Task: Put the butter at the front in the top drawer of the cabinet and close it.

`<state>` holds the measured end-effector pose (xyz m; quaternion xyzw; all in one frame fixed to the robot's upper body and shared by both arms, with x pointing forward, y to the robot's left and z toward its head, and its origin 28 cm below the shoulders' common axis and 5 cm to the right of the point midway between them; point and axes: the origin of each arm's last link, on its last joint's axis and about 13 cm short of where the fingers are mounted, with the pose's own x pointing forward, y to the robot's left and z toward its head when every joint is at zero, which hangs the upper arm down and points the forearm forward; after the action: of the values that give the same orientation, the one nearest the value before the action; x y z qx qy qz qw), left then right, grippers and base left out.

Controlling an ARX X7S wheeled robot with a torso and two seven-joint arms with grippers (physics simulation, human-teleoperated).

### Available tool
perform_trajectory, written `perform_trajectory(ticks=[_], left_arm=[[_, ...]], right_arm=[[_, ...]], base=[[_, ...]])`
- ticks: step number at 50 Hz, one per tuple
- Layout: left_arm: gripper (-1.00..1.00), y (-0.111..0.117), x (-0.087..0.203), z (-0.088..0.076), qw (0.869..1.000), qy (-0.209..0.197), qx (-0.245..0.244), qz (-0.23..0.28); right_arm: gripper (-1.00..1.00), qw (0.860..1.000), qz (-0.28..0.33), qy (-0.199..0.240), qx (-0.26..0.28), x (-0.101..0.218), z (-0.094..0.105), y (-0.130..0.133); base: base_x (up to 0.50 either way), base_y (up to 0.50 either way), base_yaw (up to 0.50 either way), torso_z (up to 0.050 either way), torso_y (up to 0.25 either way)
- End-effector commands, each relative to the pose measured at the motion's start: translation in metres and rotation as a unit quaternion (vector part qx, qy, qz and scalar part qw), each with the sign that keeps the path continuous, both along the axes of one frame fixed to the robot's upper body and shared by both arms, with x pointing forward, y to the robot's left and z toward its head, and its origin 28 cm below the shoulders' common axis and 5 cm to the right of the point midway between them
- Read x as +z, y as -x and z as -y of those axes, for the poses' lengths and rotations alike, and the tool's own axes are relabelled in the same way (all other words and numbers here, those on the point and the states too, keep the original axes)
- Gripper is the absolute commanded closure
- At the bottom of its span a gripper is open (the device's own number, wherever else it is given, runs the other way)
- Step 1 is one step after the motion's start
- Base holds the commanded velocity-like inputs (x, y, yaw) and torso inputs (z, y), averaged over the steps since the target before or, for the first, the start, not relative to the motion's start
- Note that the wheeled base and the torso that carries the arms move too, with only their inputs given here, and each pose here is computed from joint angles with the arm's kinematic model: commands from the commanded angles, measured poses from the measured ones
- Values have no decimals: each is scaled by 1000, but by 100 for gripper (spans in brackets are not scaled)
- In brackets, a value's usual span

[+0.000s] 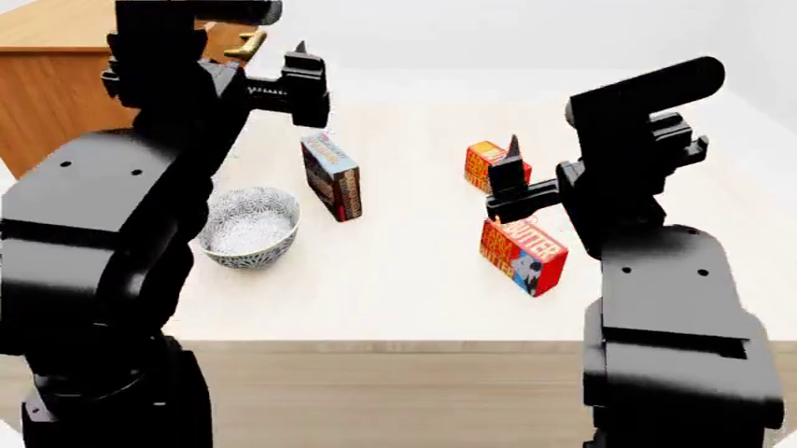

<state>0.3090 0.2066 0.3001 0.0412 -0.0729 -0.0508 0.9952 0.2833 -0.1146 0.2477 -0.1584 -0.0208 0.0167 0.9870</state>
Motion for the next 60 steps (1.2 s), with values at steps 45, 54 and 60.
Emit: perform_trajectory(ticks=[45, 54, 60], left_arm=[[-100, -38, 174, -7, 999, -36, 22, -3], [-100, -38, 171, -8, 999, -38, 22, -5], [-100, -36, 171, -8, 999, -43, 21, -6]], right_arm=[[-100, 997, 8, -70, 34, 135, 7, 5], [-100, 997, 8, -70, 34, 135, 7, 5], [-100, 998, 8, -55, 31, 134, 6, 8]], base=[[441, 0, 0, 0, 0], [500, 0, 0, 0, 0], [0, 0, 0, 0, 2]])
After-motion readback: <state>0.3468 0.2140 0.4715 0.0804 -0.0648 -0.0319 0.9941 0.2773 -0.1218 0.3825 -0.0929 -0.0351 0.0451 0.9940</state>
